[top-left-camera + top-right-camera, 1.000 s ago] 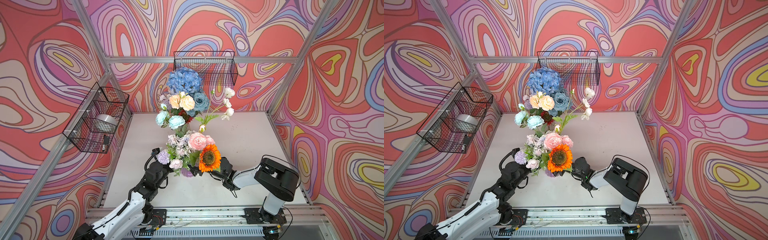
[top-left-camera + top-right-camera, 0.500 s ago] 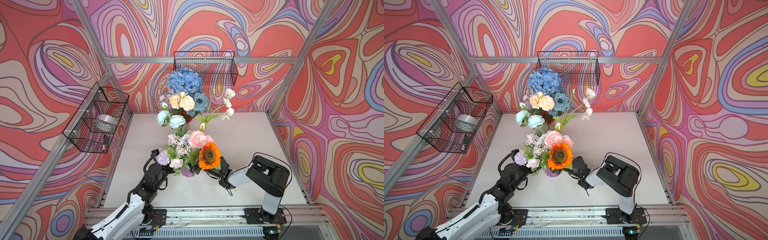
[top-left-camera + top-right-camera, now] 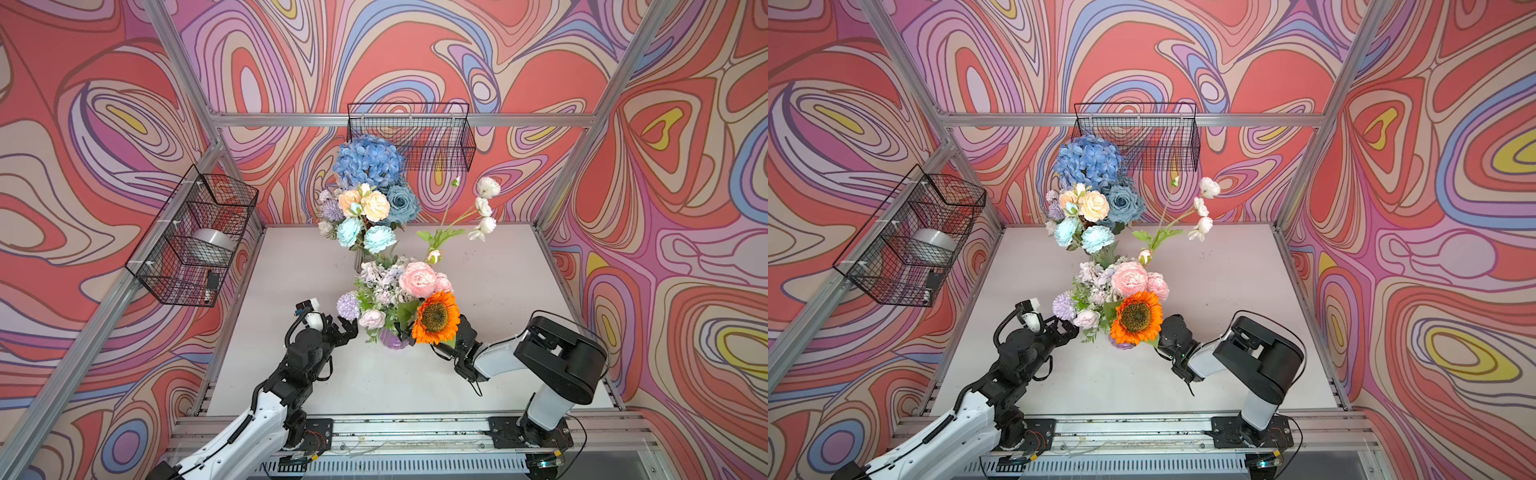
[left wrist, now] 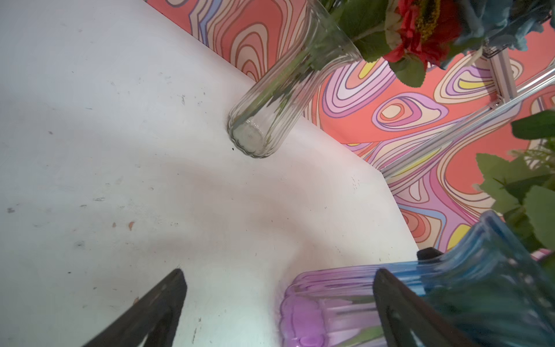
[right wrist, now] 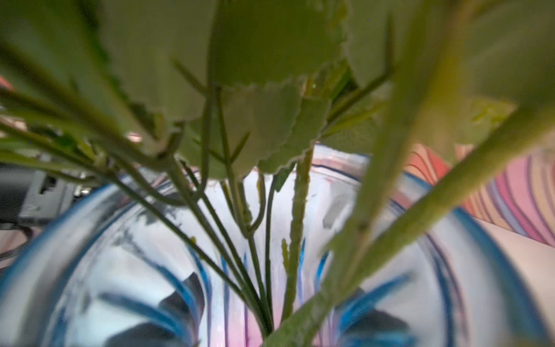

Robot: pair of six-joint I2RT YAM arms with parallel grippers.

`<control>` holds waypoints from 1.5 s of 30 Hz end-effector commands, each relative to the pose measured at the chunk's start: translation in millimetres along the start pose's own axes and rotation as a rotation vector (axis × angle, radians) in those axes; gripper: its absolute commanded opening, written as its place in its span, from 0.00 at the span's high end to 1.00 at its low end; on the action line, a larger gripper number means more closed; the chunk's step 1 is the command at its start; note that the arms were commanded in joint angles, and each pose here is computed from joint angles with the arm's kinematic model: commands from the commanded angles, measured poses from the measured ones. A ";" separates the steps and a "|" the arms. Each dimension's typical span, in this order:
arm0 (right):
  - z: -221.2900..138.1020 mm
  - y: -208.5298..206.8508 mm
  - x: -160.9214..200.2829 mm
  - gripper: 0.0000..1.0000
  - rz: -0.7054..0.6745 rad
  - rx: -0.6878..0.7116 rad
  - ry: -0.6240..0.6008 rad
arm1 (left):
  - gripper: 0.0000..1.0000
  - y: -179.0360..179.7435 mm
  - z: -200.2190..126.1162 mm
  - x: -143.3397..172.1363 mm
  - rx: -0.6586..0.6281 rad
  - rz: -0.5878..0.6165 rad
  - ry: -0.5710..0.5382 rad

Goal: Arrange flowers in a vase
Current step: Move the vase to the top-center of the table.

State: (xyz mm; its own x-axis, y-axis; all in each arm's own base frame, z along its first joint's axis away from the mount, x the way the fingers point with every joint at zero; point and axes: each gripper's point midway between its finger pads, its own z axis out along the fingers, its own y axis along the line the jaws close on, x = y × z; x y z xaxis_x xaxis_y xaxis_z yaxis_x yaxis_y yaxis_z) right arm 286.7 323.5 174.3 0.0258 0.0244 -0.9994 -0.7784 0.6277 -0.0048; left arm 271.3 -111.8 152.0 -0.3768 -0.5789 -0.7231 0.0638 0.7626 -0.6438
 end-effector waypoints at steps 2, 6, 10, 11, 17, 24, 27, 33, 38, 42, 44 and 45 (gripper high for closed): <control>-21.1 -48.2 -17.0 0.65 -0.023 0.165 -0.039 | 0.00 12.4 -1.0 -6.1 -0.067 0.014 -0.043; -39.5 -78.1 -12.9 0.65 -0.050 0.265 -0.025 | 0.00 14.3 0.1 -10.0 -0.083 0.021 -0.061; -53.8 -102.8 -8.4 0.64 -0.082 0.348 -0.015 | 0.00 13.7 1.9 -11.1 -0.086 0.028 -0.064; -56.4 -109.6 -7.5 0.64 -0.084 0.369 -0.013 | 0.00 14.0 2.4 -11.0 -0.088 0.029 -0.064; -71.8 -136.3 -4.5 0.65 -0.045 0.443 -0.019 | 0.00 12.8 3.7 -12.8 -0.088 0.028 -0.069; -76.2 -174.4 1.5 0.66 -0.034 0.539 -0.006 | 0.00 14.7 5.6 -13.4 -0.101 0.044 -0.075; -69.9 -192.5 3.8 0.66 -0.024 0.566 -0.013 | 0.00 17.0 6.5 -15.4 -0.113 0.048 -0.082; -43.9 -208.4 10.8 0.64 -0.013 0.524 -0.026 | 0.00 25.1 6.5 -27.6 -0.142 0.060 -0.109; -23.1 -214.2 14.6 0.57 -0.026 0.486 -0.027 | 0.00 32.2 6.3 -35.1 -0.153 0.047 -0.118; -14.8 -212.8 12.9 0.35 -0.033 0.452 -0.025 | 0.00 34.7 5.6 -38.0 -0.157 0.044 -0.123; -14.8 -211.2 11.4 0.19 -0.030 0.444 -0.023 | 0.00 35.6 4.7 -39.4 -0.159 0.041 -0.130; -14.8 -209.8 11.8 0.08 -0.024 0.435 -0.015 | 0.00 36.5 4.3 -40.1 -0.162 0.040 -0.133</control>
State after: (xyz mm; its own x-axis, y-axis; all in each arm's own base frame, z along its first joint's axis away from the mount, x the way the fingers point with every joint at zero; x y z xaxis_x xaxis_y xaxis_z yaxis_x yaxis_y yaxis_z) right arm 443.0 173.4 174.3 0.1024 0.0253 -0.9944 -0.3965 0.9179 -0.0175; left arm 288.6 -62.6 137.9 -0.2902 -0.5611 -0.7752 -0.1034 0.8237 -0.5575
